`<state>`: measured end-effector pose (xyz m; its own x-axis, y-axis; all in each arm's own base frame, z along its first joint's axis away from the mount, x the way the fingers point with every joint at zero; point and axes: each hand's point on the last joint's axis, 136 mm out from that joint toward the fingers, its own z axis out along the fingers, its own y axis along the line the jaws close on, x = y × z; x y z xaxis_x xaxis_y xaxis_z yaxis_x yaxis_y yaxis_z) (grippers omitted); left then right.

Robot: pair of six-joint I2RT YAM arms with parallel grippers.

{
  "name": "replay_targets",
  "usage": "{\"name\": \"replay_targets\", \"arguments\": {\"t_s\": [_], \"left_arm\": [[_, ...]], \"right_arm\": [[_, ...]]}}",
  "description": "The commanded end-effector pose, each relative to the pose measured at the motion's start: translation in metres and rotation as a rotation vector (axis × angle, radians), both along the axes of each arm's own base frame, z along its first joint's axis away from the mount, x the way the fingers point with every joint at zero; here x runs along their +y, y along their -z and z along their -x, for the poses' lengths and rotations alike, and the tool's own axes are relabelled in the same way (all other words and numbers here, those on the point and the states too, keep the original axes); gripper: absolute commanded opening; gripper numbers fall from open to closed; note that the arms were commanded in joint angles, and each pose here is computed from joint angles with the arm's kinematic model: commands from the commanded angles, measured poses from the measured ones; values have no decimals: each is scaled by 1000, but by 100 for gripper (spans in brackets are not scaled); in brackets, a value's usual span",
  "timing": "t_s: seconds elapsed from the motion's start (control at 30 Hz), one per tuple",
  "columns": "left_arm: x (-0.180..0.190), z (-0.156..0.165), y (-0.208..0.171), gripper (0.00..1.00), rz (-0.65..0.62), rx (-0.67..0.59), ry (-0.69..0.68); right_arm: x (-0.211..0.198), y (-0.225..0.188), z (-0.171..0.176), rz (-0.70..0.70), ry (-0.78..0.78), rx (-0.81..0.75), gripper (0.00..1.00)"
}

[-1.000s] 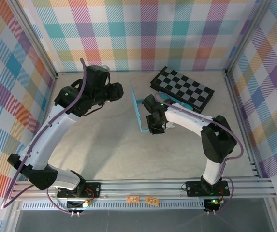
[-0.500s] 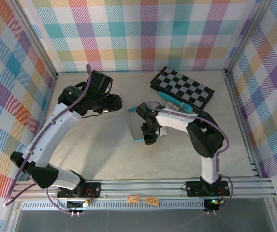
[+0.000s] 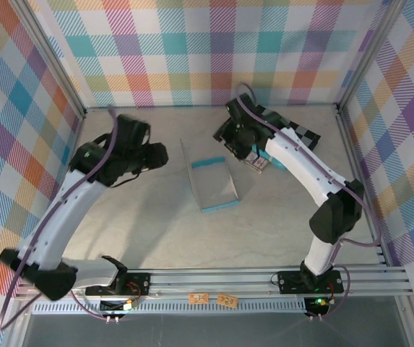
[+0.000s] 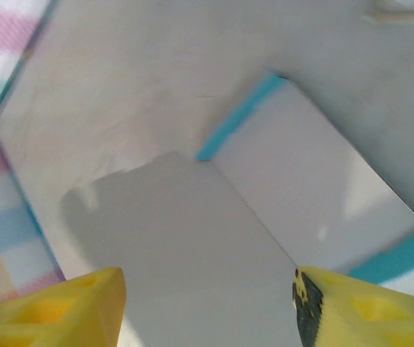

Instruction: Fold the paper box

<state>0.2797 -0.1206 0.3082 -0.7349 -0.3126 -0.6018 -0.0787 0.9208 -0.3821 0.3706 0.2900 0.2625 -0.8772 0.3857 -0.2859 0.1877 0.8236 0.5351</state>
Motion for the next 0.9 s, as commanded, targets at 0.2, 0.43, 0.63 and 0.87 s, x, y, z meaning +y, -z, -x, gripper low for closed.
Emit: {"name": "replay_targets", "arguments": {"t_s": [0.2,0.43,0.63,0.87], "left_arm": [[-14,38,-17,44,337,-216,111],[-1,66,8,44,288,-137,108],[4,73,13,44,266,-114,102],[2,73,17,44,253,-97,122]], "right_arm": [[51,40,61,181,-581,119,63],[80,55,60,197,-614,106,61],[93,62,52,199,-608,99,56],[93,76,42,231,-525,127,33]]}}
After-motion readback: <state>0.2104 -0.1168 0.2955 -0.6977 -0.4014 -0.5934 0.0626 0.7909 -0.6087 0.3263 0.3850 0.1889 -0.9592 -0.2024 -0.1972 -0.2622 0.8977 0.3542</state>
